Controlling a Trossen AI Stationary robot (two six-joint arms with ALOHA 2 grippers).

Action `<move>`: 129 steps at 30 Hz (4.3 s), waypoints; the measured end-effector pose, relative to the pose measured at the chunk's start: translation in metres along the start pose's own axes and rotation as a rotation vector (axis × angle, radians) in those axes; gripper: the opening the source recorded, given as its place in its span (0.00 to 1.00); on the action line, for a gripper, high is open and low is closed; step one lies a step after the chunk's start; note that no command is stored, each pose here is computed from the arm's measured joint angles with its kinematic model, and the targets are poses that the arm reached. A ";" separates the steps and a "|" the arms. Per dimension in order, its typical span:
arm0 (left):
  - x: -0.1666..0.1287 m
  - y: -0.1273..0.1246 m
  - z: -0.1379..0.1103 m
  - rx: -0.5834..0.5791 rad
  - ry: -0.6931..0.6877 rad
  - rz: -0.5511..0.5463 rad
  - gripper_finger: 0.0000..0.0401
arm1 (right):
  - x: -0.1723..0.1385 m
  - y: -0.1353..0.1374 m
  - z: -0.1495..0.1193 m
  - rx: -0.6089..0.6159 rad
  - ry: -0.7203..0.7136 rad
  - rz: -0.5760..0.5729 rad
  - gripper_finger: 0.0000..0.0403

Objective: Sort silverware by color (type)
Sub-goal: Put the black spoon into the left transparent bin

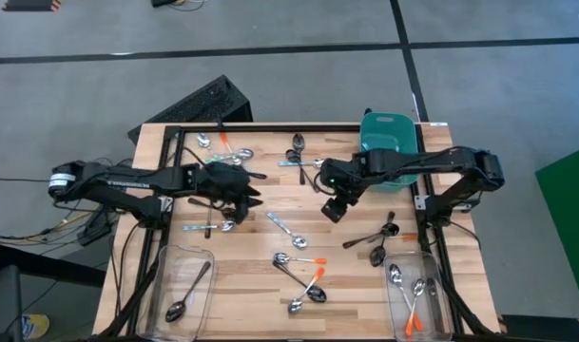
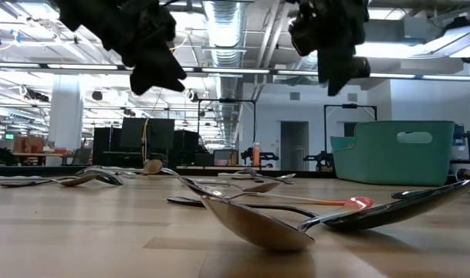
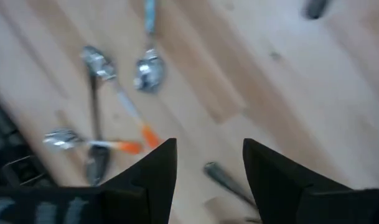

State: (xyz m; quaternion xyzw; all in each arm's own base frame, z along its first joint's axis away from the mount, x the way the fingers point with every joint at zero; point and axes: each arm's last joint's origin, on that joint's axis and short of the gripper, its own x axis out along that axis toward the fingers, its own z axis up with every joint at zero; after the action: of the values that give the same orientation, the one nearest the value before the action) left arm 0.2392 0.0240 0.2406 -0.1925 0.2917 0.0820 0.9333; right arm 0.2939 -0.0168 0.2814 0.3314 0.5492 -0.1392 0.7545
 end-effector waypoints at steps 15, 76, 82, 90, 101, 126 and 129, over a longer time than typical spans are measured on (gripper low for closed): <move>0.026 -0.016 -0.014 -0.197 0.062 -0.005 0.34 | 0.076 -0.025 -0.050 -0.228 0.419 -0.266 0.47; 0.023 -0.006 -0.023 -0.125 0.141 0.115 0.34 | 0.111 -0.025 -0.048 -0.606 0.138 -0.214 0.49; 0.023 -0.005 -0.025 -0.119 0.162 0.132 0.34 | 0.129 -0.032 -0.061 -0.667 0.188 -0.269 0.51; 0.023 -0.005 -0.025 -0.127 0.163 0.135 0.34 | 0.140 -0.031 -0.063 -0.688 0.211 -0.292 0.23; 0.023 -0.006 -0.025 -0.190 0.173 0.107 0.34 | 0.105 -0.028 -0.066 -0.536 0.230 -0.309 0.05; 0.012 -0.025 0.040 -0.072 -0.494 -0.172 0.34 | -0.045 0.022 0.023 -0.495 -0.994 0.663 0.03; 0.010 -0.021 0.044 -0.042 -0.489 -0.262 0.34 | -0.034 0.025 0.028 -0.533 -0.960 0.715 0.03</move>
State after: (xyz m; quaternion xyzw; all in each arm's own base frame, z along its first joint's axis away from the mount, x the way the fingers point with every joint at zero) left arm 0.2761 0.0230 0.2747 -0.2222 0.0288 0.0107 0.9745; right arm 0.3166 -0.0217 0.3266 0.1962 0.0229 0.1287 0.9718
